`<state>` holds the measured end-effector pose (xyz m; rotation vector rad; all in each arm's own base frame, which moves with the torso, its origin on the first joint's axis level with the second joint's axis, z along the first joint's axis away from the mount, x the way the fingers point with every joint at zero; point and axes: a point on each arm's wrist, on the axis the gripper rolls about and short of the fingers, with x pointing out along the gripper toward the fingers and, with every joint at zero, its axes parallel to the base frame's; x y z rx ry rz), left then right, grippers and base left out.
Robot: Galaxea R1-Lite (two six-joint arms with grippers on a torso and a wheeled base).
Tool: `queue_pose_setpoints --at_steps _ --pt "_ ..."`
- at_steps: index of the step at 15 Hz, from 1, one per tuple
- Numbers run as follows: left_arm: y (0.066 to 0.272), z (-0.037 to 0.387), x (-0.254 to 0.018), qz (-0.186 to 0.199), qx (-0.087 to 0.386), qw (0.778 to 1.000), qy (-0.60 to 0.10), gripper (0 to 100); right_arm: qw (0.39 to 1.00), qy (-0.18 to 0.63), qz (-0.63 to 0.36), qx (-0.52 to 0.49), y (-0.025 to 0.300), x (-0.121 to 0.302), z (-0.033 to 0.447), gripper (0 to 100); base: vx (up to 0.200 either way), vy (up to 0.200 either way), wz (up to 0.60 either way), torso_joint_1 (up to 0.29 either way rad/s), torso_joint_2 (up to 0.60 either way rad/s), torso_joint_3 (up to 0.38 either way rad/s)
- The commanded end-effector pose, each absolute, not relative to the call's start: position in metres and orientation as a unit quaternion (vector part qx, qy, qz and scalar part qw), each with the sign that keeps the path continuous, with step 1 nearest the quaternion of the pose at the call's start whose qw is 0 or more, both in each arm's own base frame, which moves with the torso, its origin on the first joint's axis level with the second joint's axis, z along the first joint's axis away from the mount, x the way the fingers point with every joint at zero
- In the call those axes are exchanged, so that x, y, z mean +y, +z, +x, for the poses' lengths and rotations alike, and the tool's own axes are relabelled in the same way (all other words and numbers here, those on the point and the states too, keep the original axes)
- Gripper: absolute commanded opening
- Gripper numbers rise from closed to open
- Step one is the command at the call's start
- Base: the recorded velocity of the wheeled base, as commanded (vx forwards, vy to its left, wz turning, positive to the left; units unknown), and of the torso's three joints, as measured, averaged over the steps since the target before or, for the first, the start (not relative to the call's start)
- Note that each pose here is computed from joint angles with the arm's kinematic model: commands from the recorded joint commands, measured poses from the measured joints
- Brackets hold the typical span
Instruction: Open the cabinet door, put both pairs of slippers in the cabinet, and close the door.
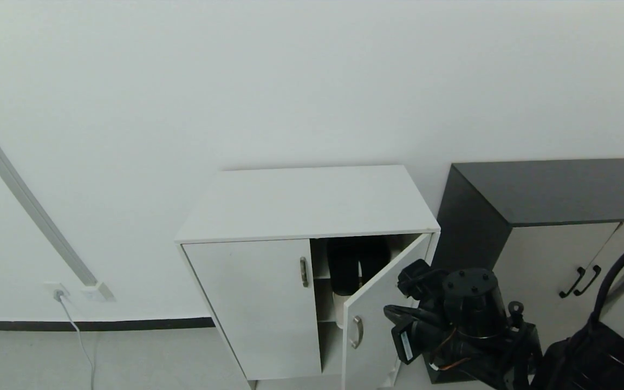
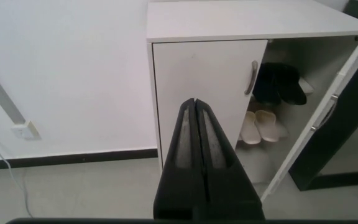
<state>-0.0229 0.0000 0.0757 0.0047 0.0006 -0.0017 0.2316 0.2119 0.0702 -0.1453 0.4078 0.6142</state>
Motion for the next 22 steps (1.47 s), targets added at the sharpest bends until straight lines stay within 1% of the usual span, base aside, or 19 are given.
queue_pose_setpoints --at_steps 1,6,10,17,22 --pt "0.076 -0.023 0.000 0.002 0.000 1.000 -0.001 0 0.928 0.299 -0.074 0.208 0.061 0.217 0.237 0 0.000 0.000 0.00 0.000 0.00 0.000" --pt "0.076 -0.023 0.000 0.002 0.000 1.000 -0.001 0 0.931 0.294 -0.067 0.204 0.048 0.233 0.259 0 0.000 0.000 0.00 0.000 0.00 0.000" --pt "0.076 -0.023 0.000 0.003 0.000 1.000 -0.001 0 0.939 0.276 -0.059 0.196 0.034 0.243 0.290 0 0.000 0.000 0.00 0.000 0.00 0.000" --pt "0.076 -0.023 0.000 0.003 0.000 1.000 0.000 0 0.952 0.252 -0.041 0.167 0.024 0.253 0.336 0 0.000 0.000 0.00 0.000 0.00 0.000" --pt "0.076 -0.023 0.000 0.002 0.000 1.000 0.000 0 0.958 0.237 -0.036 0.159 0.016 0.251 0.358 0 0.000 0.000 0.00 0.000 0.00 0.000"
